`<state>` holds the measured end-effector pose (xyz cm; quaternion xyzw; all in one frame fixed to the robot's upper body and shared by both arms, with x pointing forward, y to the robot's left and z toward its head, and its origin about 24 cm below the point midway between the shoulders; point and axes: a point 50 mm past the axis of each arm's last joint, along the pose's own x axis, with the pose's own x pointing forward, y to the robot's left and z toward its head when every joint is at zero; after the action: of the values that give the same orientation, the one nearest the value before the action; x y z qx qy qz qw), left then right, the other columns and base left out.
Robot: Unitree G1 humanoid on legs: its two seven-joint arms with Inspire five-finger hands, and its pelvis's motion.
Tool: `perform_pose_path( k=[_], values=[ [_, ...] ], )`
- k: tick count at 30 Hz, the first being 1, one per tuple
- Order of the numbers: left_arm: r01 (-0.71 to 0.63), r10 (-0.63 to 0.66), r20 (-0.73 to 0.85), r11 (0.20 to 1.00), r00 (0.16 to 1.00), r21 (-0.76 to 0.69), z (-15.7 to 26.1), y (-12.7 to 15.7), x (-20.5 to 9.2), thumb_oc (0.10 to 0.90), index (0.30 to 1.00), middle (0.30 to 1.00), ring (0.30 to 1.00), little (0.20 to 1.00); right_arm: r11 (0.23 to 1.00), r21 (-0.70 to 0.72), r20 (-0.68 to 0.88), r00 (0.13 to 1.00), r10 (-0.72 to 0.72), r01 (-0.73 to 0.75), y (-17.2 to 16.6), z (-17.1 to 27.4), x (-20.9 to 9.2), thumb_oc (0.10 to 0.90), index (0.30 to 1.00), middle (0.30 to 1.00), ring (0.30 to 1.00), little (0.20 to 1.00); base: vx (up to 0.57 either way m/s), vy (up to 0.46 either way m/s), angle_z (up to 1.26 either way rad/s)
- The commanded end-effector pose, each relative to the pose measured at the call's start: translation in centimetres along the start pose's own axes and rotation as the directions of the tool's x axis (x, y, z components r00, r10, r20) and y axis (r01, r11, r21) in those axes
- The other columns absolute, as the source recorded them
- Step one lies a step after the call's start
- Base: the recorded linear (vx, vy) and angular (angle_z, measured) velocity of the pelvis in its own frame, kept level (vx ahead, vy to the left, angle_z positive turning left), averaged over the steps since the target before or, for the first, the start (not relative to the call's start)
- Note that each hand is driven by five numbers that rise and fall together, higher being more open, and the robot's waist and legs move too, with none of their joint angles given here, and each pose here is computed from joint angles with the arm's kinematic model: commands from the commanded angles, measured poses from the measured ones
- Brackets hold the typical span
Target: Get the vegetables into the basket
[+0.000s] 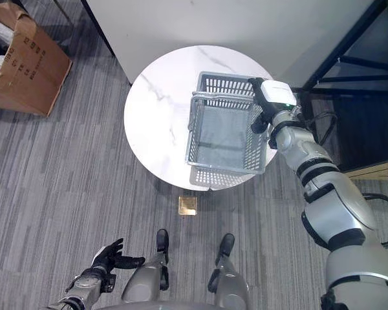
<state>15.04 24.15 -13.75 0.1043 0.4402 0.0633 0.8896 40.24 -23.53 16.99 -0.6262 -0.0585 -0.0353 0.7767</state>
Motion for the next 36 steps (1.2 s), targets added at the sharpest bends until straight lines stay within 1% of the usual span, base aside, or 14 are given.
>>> perform_pose_path(
  k=[1, 6, 8, 11, 14, 15, 17, 18, 19, 20, 21, 24, 32, 36],
  values=[
    [-0.055, 0.055, -0.006, 0.997, 0.998, 0.059, -0.3, 1.6, -0.1, 0.9, 1.0, 1.0, 1.0, 1.0, 0.983, 0.018, 0.072, 0.981, -0.181, 0.181, -5.7, 3.3, 2.2, 0.4, 0.3, 0.3, 0.3, 0.3, 0.03, -0.008, 0.02],
    [-0.034, 0.033, 0.012, 0.998, 0.999, 0.059, 0.3, 0.7, 0.1, 0.9, 1.0, 1.0, 1.0, 1.0, 0.993, -0.026, -0.019, 0.993, -0.117, 0.117, -4.0, 1.3, 1.9, 0.4, 0.3, 0.3, 0.3, 0.3, 0.04, -0.012, 0.04],
    [-0.028, 0.028, 0.006, 0.997, 1.0, 0.068, 0.2, 0.5, 0.1, 0.9, 1.0, 1.0, 1.0, 1.0, 0.995, -0.076, -0.046, 0.997, -0.07, 0.066, -3.0, 0.5, 1.6, 0.4, 0.3, 0.3, 0.3, 0.3, 0.01, 0.003, 0.06],
    [-0.011, 0.013, -0.018, 0.995, 1.0, 0.098, -0.4, 0.3, -0.1, 0.9, 1.0, 1.0, 1.0, 1.0, 0.995, -0.095, -0.075, 0.997, -0.037, 0.03, -2.2, -0.5, 1.2, 0.4, 0.3, 0.3, 0.3, 0.3, 0.0, 0.014, 0.06],
    [-0.01, 0.014, -0.035, 0.995, 0.999, 0.103, -0.9, 0.3, -0.2, 0.9, 1.0, 1.0, 1.0, 1.0, 0.998, -0.068, -0.064, 0.998, -0.019, 0.015, -1.5, -0.8, 0.8, 0.4, 0.3, 0.3, 0.3, 0.3, 0.0, 0.005, -0.01],
    [-0.013, 0.017, -0.039, 0.995, 0.999, 0.095, -1.0, 0.4, -0.2, 0.9, 1.0, 1.0, 1.0, 1.0, 0.999, -0.03, -0.038, 0.999, -0.025, 0.024, -1.6, -0.5, 0.7, 0.4, 0.3, 0.3, 0.3, 0.3, 0.0, 0.01, -0.04],
    [-0.027, 0.031, -0.05, 0.997, 0.998, 0.077, -1.3, 0.8, -0.3, 0.9, 1.0, 1.0, 1.0, 1.0, 0.999, -0.016, 0.059, 0.998, -0.035, 0.036, -2.1, 0.7, 0.4, 0.4, 0.3, 0.3, 0.3, 0.3, 0.01, 0.021, -0.02],
    [-0.043, 0.047, -0.064, 0.997, 0.997, 0.057, -1.7, 1.1, -0.4, 0.9, 1.0, 1.0, 1.0, 1.0, 0.999, 0.005, 0.216, 0.975, -0.054, 0.054, -2.4, 2.8, -0.7, 0.4, 0.3, 0.3, 0.3, 0.3, 0.01, 0.036, -0.07],
    [-0.043, 0.047, -0.065, 0.997, 0.997, 0.06, -1.7, 1.1, -0.5, 0.9, 1.0, 1.0, 1.0, 1.0, 0.999, 0.006, 0.213, 0.976, -0.053, 0.053, -2.4, 2.7, -0.7, 0.4, 0.3, 0.3, 0.3, 0.3, 0.0, 0.03, -0.11],
    [-0.043, 0.047, -0.066, 0.997, 0.997, 0.058, -1.8, 1.2, -0.5, 0.9, 1.0, 1.0, 1.0, 1.0, 0.998, -0.007, 0.261, 0.964, -0.051, 0.055, -2.5, 2.9, -1.4, 0.4, 0.3, 0.3, 0.3, 0.3, 0.01, 0.008, -0.3],
    [-0.047, 0.05, -0.079, 0.998, 0.996, 0.05, -2.1, 1.4, -0.6, 0.9, 1.0, 1.0, 1.0, 1.0, 0.999, -0.017, 0.316, 0.948, -0.034, 0.042, -2.5, 2.8, -2.7, 0.4, 0.3, 0.3, 0.3, 0.3, 0.01, 0.006, -0.33],
    [-0.046, 0.05, -0.084, 0.998, 0.995, 0.049, -2.5, 1.7, -0.8, 0.9, 1.0, 1.0, 1.0, 1.0, 1.0, -0.001, 0.367, 0.93, 0.0, 0.0, -1.8, 1.9, -5.4, 0.4, 0.3, 0.3, 0.3, 0.3, 0.01, 0.005, -0.14],
    [-0.05, 0.059, -0.148, 0.997, 0.987, 0.064, -4.5, 2.7, -1.6, 0.9, 1.0, 1.0, 1.0, 1.0, 0.995, -0.048, 0.362, 0.927, 0.098, -0.087, -0.8, -1.1, -10.1, 0.4, 0.3, 0.3, 0.3, 0.3, 0.02, 0.011, -0.13],
    [-0.031, 0.042, -0.153, 0.997, 0.987, 0.075, -5.0, 2.3, -1.8, 0.9, 1.0, 1.0, 1.0, 1.0, 0.994, 0.007, 0.306, 0.947, 0.1, -0.107, 0.4, -2.7, -11.9, 0.4, 0.3, 0.3, 0.3, 0.3, 0.03, 0.046, -0.15]
  ],
)
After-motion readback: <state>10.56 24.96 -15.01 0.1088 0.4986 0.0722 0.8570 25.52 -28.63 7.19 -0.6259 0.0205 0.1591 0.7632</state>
